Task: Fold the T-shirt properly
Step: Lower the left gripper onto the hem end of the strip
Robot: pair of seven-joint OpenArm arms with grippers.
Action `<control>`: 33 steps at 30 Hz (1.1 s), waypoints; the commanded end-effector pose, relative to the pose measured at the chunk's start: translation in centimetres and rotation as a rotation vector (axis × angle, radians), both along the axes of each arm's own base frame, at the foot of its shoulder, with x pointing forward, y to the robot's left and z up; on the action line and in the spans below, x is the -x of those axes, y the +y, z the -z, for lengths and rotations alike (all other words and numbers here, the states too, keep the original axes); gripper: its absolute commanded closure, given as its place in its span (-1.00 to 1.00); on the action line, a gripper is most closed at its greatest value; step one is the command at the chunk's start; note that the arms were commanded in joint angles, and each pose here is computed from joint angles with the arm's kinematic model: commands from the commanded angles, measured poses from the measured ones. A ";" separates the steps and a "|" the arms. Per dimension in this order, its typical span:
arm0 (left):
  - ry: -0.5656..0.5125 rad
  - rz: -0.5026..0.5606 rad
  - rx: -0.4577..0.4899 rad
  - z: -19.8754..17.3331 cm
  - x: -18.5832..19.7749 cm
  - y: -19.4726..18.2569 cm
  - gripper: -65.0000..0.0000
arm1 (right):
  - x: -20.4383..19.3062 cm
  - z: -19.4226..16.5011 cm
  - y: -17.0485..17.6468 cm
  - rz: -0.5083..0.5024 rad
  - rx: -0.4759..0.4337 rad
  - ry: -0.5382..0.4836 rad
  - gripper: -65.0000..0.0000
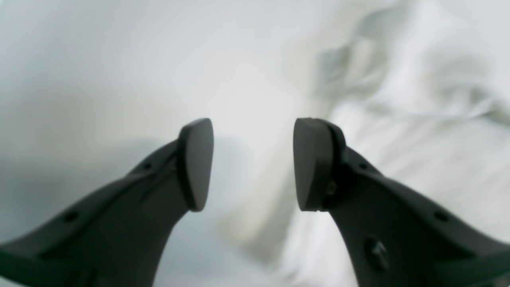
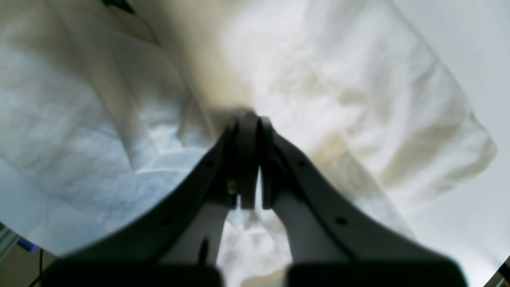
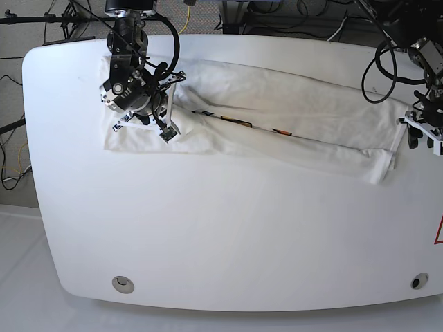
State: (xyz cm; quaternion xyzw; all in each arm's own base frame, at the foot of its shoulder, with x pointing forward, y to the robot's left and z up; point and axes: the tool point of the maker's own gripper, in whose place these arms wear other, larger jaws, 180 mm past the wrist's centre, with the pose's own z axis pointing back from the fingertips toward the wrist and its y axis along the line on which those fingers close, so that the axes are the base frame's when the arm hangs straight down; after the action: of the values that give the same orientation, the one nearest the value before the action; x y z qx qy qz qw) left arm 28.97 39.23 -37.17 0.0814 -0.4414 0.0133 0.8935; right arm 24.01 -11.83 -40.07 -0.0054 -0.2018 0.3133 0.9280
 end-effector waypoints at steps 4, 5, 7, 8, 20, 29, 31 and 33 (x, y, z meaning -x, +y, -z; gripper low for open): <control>-0.017 0.018 -0.003 -0.5 -0.8 0.1 0.05 | -0.7 -0.8 0.0 0.000 -0.003 -0.034 1.00; -0.013 0.019 0.001 -0.3 -0.8 0.0 0.05 | -0.7 -0.8 0.0 0.000 -0.003 -0.034 1.00; -0.003 0.025 0.012 0.2 -0.9 -0.3 0.05 | -0.7 -0.8 0.0 0.000 -0.003 -0.034 1.00; -0.004 0.025 0.018 0.2 -1.1 -0.3 0.05 | -0.7 -0.8 0.0 0.000 -0.003 -0.032 1.00; 0.078 -0.002 0.124 4.5 0.3 -1.0 0.05 | -0.7 -0.8 -0.2 -0.001 0.001 -0.032 1.00; 0.098 -0.004 0.160 5.8 0.7 -2.1 0.05 | -0.7 -0.8 -0.1 -0.001 -0.002 -0.034 1.00; 0.101 -0.002 0.165 6.0 0.7 -2.6 0.05 | -0.7 -0.8 -0.1 -0.001 -0.002 -0.034 1.00; 0.103 -0.001 0.172 6.3 0.8 -2.9 0.05 | -0.7 -0.8 -0.1 -0.002 -0.001 -0.034 1.00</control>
State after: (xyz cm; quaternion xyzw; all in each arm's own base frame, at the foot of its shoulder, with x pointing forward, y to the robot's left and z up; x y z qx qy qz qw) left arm 28.99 36.87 -42.25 0.0054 -0.4255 0.0588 0.9030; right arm 24.01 -12.04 -40.07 -0.0082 -0.2008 0.3140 0.9279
